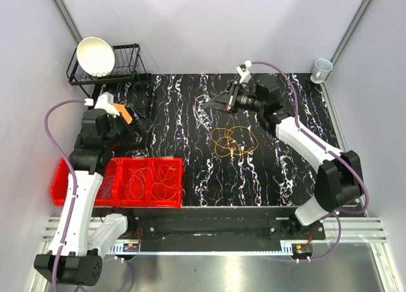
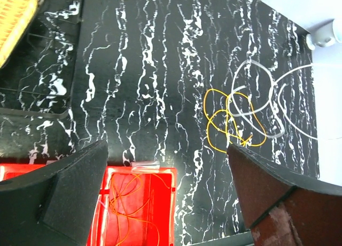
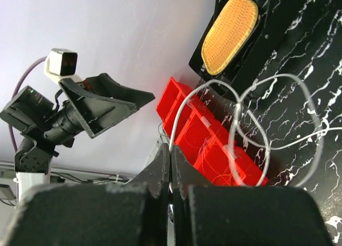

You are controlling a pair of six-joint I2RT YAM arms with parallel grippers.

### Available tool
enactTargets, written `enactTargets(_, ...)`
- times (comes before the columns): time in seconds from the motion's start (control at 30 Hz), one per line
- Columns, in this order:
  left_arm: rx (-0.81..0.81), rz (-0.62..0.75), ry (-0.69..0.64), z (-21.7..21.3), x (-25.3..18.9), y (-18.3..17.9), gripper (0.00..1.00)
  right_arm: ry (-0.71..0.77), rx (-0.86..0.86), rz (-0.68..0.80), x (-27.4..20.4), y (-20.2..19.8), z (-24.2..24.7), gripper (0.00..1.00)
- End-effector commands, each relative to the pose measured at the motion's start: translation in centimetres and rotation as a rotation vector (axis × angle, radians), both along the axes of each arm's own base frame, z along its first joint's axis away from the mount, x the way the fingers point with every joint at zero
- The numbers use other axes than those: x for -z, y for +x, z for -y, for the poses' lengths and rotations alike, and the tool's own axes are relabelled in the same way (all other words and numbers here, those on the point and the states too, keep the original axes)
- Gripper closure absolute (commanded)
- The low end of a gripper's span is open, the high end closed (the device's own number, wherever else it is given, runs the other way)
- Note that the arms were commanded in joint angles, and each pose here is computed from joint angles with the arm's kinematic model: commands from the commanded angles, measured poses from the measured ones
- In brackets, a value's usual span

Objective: Untangle the cables

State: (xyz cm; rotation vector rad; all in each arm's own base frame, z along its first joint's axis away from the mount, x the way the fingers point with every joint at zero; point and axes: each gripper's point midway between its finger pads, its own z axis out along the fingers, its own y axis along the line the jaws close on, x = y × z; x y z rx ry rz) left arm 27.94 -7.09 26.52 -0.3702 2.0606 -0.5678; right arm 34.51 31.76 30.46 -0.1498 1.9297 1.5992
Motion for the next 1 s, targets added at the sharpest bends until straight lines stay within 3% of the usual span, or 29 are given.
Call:
enactTargets(0.0,0.056,0.102,-0.008,0.9,-2.1,-0.1,0.04,-0.043,-0.015,0.102,-4.7,-2.1,-0.5,1.0)
enactTargets(0.23,-0.081,0.078,0.107,-2.3,-1.2,-2.3,0.04,-0.06,-0.105,0.125,-7.4,-4.6,-3.2,1.0)
enactTargets(0.47,-0.234,0.018,0.251,-6.2,1.5,-4.0,0.03,-0.13,-0.198,0.108,-6.1,-8.5,-6.3,1.0)
enactTargets(0.63,-0.364,-0.007,0.315,-8.8,2.6,-4.9,0.01,-0.138,-0.283,0.035,-3.0,-12.2,-9.1,1.0)
enactTargets(0.97,-0.381,0.006,0.315,-9.0,2.6,-5.1,0.01,-0.216,-0.307,-0.149,5.4,-15.4,-13.0,1.0)
